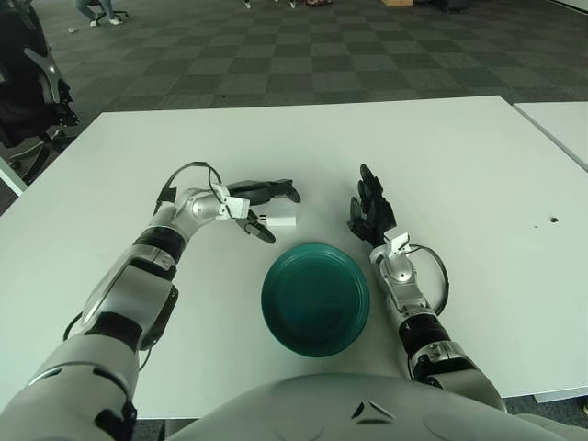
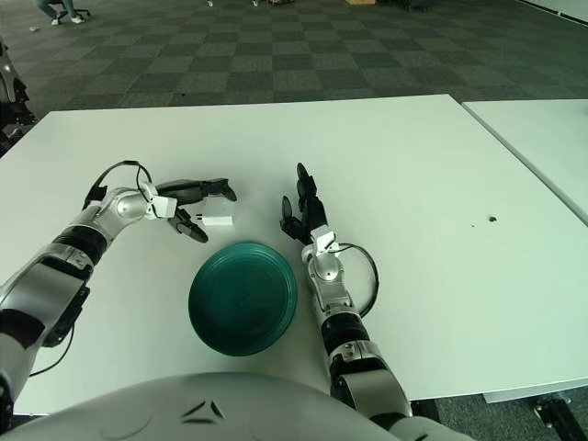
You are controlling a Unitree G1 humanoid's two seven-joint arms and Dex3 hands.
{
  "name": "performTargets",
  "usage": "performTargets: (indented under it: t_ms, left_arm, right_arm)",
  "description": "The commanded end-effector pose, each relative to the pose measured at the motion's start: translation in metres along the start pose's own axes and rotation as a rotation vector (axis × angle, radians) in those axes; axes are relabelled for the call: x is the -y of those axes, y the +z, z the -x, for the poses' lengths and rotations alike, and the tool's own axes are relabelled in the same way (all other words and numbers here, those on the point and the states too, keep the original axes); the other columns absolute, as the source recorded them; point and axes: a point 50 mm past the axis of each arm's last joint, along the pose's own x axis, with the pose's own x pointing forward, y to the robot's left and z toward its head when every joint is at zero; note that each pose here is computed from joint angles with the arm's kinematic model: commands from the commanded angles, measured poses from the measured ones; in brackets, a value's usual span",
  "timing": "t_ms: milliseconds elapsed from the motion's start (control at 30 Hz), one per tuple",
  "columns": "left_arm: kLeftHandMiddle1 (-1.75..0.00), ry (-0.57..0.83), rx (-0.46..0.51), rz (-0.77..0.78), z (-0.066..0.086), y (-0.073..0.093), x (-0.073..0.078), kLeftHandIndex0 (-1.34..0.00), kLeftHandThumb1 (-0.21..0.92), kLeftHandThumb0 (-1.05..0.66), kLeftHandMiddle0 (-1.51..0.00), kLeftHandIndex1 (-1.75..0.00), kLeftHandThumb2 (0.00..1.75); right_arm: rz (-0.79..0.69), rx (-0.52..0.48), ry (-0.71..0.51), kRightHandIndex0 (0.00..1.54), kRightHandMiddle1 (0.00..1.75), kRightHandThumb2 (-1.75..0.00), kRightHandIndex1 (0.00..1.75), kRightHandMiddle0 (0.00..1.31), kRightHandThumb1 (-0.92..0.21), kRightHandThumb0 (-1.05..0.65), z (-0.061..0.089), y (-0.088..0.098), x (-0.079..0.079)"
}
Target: Put the charger into the plate.
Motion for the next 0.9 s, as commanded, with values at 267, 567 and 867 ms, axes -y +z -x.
performTargets:
  t_ms: [267,567,867]
  left_arm:
    - [0.0,0.12,-0.164,-0.103,-0.018,-0.005,-0.008,0.0,0.92,-1.05,0.0,-0.8,0.29]
    - [0.0,0.248,-0.229,-0.174,-0.024,-0.007,-0.006,0.0,0.92,-1.05,0.0,-0.92,0.35]
    - [0.0,0.309,-0.262,-0.192,-0.028,-0.006,-0.007,-0.01,0.92,-1.05,0.0,-1.04,0.42]
  right_arm:
    - [-0.042,-0.499,-0.042,0.0,0.0,-0.79,0.0,0.0,-0.92,-0.89,0.076,-0.091,0.001]
    - [-0.049,-0.492,-0.059,0.0,0.01,-0.78,0.0,0.02,-0.92,-0.9,0.076,-0.09,0.001]
    - [-0.058,-0.492,-0.062,0.0,0.01,-0.79,0.0,0.01,-0.92,-0.89,0.076,-0.091,0.002]
